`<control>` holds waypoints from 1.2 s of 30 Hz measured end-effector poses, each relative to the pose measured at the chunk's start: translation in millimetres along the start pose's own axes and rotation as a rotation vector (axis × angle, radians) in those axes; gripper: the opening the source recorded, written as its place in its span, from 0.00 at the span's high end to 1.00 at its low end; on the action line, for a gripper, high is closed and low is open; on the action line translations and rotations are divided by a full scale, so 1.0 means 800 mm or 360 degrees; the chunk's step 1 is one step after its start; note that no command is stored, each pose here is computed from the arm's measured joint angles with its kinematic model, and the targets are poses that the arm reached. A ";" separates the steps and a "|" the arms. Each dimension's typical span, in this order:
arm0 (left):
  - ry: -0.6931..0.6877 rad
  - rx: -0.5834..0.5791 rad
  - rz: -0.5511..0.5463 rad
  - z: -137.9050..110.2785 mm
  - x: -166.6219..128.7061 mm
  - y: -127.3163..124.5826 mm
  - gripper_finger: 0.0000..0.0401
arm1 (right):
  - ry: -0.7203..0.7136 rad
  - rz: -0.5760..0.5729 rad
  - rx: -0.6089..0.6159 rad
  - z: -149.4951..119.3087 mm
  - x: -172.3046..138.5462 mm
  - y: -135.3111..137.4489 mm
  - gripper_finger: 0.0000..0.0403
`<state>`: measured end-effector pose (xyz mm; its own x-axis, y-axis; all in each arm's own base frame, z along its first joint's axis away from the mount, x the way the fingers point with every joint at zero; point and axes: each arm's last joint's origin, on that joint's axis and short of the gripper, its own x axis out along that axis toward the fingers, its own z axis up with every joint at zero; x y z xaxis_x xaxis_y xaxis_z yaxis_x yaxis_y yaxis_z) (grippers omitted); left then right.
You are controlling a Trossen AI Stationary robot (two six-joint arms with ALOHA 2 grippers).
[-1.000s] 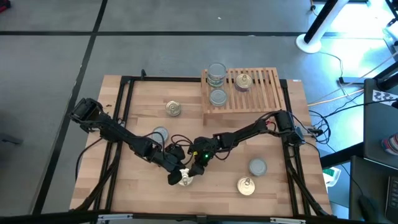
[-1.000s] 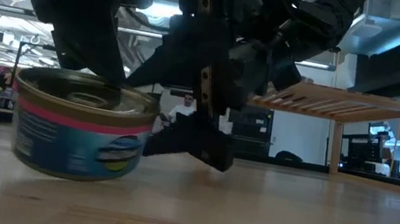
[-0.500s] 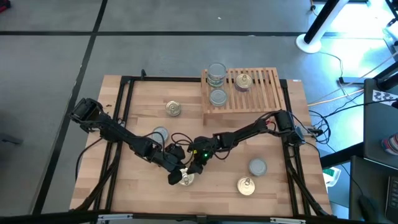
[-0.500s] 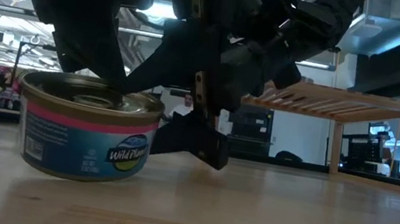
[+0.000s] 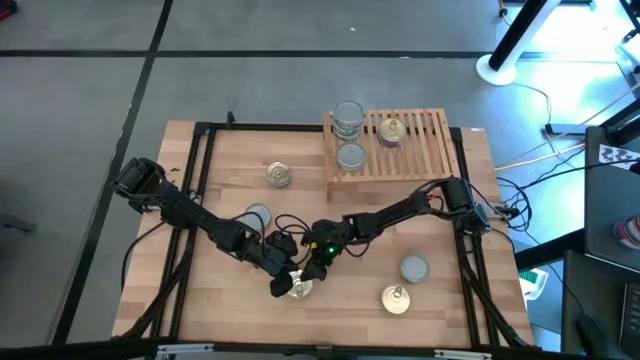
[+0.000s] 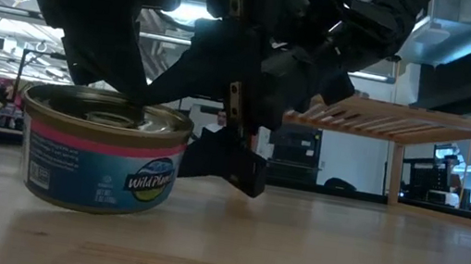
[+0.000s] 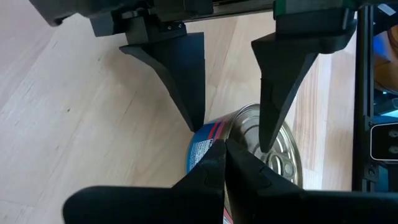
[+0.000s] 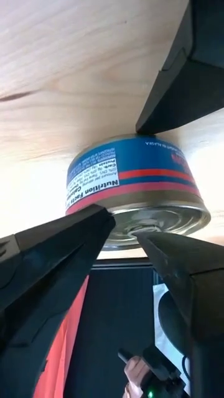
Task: Stack canned seafood by type on shelf
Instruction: Stack the blue pink tuna can on top of the blue pink tuna can on the shelf
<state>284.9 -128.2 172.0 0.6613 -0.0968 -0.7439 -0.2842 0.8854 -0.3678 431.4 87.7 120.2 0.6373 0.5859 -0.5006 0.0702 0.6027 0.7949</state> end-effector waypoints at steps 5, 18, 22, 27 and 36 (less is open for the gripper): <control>-0.0007 0.0000 -0.0008 0.001 0.000 -0.001 1.00 | 0.0044 0.0007 0.0036 -0.004 0.008 -0.009 0.33; -0.0024 0.0034 -0.0026 0.007 -0.003 -0.007 1.00 | 0.0161 0.0171 0.0070 -0.009 0.012 -0.003 0.33; -0.0039 0.0030 -0.0010 0.007 -0.003 -0.006 1.00 | 0.0194 0.0202 0.0057 -0.013 0.015 0.000 0.33; -0.0040 0.0029 -0.0011 0.008 -0.003 -0.006 1.00 | 0.0161 0.0177 0.0075 -0.013 0.015 0.000 0.38; -0.0041 0.0047 -0.0013 0.008 -0.003 -0.006 1.00 | 0.0111 0.0147 0.0098 -0.011 0.015 0.000 0.46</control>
<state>288.9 -129.7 179.4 0.6815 -0.0926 -0.7259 -0.2582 0.8977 -0.3570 432.3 99.5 110.9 0.5883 0.6750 -0.4453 0.0623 0.5113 0.8572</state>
